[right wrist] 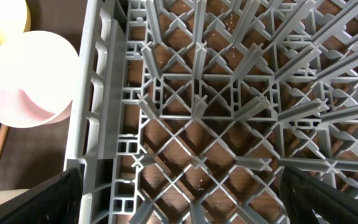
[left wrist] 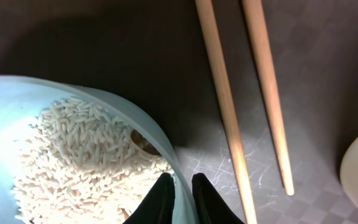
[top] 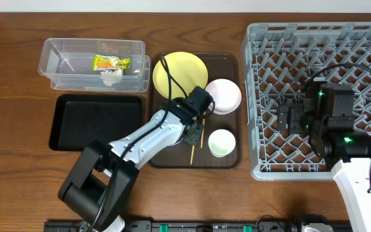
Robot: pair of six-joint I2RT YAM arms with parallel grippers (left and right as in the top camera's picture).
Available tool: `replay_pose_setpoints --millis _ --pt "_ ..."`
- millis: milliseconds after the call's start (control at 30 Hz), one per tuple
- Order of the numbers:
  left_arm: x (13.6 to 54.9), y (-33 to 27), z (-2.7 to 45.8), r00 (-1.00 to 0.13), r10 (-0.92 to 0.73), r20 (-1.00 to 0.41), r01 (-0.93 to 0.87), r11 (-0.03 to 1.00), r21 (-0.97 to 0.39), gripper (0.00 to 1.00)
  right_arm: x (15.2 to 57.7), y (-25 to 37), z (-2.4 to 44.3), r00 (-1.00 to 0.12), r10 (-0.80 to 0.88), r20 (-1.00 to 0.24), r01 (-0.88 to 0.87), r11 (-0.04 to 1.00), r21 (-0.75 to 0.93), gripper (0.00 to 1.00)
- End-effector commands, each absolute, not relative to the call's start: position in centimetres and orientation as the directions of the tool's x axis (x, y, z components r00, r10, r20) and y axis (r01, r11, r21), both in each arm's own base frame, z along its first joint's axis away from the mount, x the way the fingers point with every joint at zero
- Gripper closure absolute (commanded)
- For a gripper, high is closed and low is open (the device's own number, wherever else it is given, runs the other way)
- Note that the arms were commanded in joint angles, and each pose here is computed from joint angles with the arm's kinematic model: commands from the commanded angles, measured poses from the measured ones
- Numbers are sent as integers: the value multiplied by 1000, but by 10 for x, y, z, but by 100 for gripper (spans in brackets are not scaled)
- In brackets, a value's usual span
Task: Sort waste into correct bins and load items into the dishwasher rack
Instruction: 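Grasp the rim of the light-blue rice bowl with the left gripper, then tip the blue bowl over the black tray to pour out rice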
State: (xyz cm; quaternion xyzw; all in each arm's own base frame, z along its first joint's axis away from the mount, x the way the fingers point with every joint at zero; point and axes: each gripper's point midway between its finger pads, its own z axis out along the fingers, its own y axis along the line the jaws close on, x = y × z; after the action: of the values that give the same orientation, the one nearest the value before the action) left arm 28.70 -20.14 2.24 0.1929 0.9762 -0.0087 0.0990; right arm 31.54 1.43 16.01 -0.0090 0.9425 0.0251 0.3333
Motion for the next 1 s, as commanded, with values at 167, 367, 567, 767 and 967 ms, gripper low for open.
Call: replay_pose_setpoints --millis 167,367,567,767,967 --pt "284 -194 15 -910 373 -179 369 928 52 94 319 12 172 -757 19 -653 -21 998 54 1" --pt "285 -194 17 -914 362 -183 359 932 49 94 319 12 172 -758 19 -652 -21 998 54 1" --pt "294 -196 51 -908 343 -242 345 938 31 94 319 12 172 -757 19 -653 -21 998 54 1" --pt "297 -197 99 -891 321 -322 367 925 -94 94 319 12 172 -757 19 -653 -21 998 54 1" --pt "306 -172 129 -919 183 -349 277 930 -242 94 319 12 172 -757 19 -653 -21 998 54 1"
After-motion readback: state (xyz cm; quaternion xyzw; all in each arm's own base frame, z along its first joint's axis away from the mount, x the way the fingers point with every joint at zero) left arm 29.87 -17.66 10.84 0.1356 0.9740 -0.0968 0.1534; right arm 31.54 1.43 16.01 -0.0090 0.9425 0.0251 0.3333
